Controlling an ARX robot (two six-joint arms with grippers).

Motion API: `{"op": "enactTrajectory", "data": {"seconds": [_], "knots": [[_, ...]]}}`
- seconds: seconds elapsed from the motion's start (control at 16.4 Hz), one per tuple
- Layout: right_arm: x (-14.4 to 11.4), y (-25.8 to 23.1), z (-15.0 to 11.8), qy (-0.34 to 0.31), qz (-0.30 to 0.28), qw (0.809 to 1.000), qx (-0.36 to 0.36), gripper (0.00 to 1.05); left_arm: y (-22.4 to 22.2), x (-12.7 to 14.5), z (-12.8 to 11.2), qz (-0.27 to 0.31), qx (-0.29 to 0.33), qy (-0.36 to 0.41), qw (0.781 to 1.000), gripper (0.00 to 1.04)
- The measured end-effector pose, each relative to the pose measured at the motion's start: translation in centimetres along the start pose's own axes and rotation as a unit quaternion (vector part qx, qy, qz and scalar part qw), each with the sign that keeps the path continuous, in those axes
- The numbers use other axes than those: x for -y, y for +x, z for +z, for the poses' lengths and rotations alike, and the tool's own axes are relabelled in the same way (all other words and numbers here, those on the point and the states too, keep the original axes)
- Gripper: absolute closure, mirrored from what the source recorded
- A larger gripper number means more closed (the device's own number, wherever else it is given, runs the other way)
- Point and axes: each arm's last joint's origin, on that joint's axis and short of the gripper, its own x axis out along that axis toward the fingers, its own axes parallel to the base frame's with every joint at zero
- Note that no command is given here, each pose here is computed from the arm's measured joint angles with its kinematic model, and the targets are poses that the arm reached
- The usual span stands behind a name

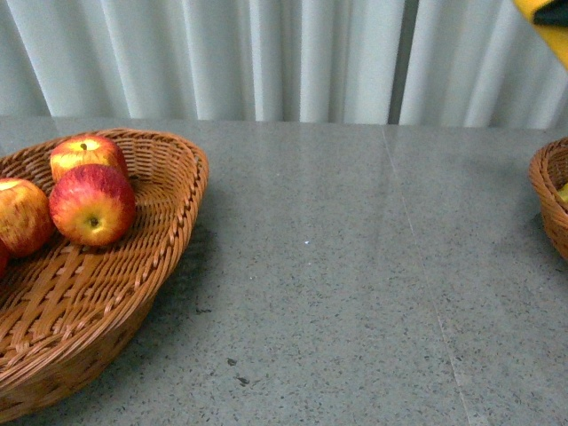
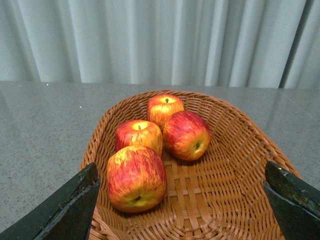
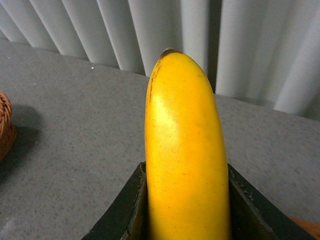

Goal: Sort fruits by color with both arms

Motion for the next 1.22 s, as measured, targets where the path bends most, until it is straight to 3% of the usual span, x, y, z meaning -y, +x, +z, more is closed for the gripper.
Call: {"op": "enactTrajectory", "data": {"seconds": [0.24,0.43,0.55,0.61,0.67,1.04,1.22], "knots": [[5.3,-7.4,-5.2,0.001,-0.082,0.996,-0.017,0.69,0.0,0.0,0.0,0.0,0.0,0.0,1.0,0.07],[5.8,-10.7,-8.7,-0.02,-0.094,0.994,-0.053,0.69,0.0,0.0,0.0,0.0,0.0,0.0,1.0,0.07],[5.4,-12.0,-8.1,-0.043,-0.08,0.994,-0.053,0.66,0.0,0.0,0.0,0.0,0.0,0.0,1.0,0.07],[5.0,-12.2,-8.0,-0.05,-0.06,0.995,-0.054,0.52,0.0,0.0,0.0,0.0,0.0,0.0,1.0,0.07],[4.9,-12.3,-7.9,-0.054,-0.057,0.996,-0.051,0.47,0.0,0.0,0.0,0.0,0.0,0.0,1.0,0.07],[4.7,-12.4,-7.6,-0.062,-0.053,0.996,-0.047,0.28,0.0,0.0,0.0,0.0,0.0,0.0,1.0,0.07],[3.2,-12.6,-5.9,-0.078,-0.042,0.996,-0.01,0.05,0.0,0.0,0.0,0.0,0.0,0.0,1.0,0.07]]}}
